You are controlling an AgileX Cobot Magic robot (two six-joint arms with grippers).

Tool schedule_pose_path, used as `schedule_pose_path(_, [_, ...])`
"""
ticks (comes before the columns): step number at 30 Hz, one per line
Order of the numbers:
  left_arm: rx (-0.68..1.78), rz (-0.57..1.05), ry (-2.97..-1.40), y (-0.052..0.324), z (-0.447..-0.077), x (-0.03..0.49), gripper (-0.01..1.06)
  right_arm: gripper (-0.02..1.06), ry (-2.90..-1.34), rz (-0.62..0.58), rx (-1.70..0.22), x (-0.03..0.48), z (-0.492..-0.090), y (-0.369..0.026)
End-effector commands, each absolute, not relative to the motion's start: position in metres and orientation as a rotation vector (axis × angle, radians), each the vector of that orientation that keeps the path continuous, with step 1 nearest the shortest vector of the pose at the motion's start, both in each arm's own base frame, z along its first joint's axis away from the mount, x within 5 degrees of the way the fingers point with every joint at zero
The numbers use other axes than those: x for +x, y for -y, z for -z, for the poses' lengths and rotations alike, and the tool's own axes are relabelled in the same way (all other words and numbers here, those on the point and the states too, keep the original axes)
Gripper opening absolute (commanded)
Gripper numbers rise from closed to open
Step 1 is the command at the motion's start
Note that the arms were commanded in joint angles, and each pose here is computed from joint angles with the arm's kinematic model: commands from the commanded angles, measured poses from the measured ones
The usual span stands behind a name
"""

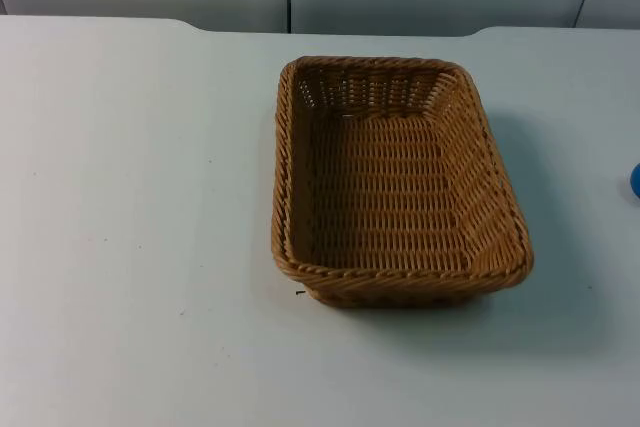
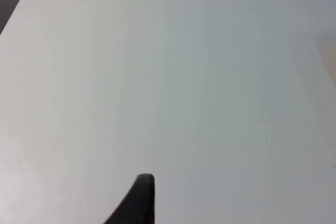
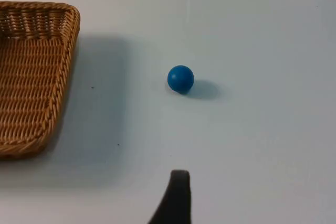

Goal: Pick up the basket with the left hand and place the ball into the basket with the right hand.

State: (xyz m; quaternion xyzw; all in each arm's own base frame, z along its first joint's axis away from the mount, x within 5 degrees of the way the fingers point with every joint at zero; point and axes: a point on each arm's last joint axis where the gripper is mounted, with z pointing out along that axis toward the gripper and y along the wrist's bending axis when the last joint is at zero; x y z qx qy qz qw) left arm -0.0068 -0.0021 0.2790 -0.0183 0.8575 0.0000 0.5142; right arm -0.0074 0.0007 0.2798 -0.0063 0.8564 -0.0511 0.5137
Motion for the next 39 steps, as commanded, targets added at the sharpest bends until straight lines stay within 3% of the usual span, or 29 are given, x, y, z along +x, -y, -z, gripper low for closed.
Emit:
schedule_pose_path(1, [-0.044, 0.019, -2.047, 0.003, -0.28, -0.007, 1.04, 0.76, -2.054, 0.126, -0.009, -0.007, -0.279, -0.001])
schedule_pose_path(9, [-0.039, 0.065, -2.033, 0.006, -0.288, -0.013, 1.04, 0.76, -2.04, 0.127, -0.009, -0.007, -0.281, -0.001])
schedule_pose_path(15, [-0.035, 0.098, -2.024, 0.008, -0.324, -0.007, 1.04, 0.76, -2.036, 0.131, -0.015, -0.007, -0.282, -0.001])
schedule_pose_path(25, [-0.016, 0.082, -2.02, 0.007, -0.359, 0.019, 1.04, 0.76, -1.939, 0.139, -0.014, -0.013, -0.3, -0.001])
schedule_pose_path(39, [0.031, 0.057, -2.053, 0.005, -0.397, 0.081, 1.04, 0.76, -1.937, 0.139, -0.014, -0.013, -0.301, -0.001])
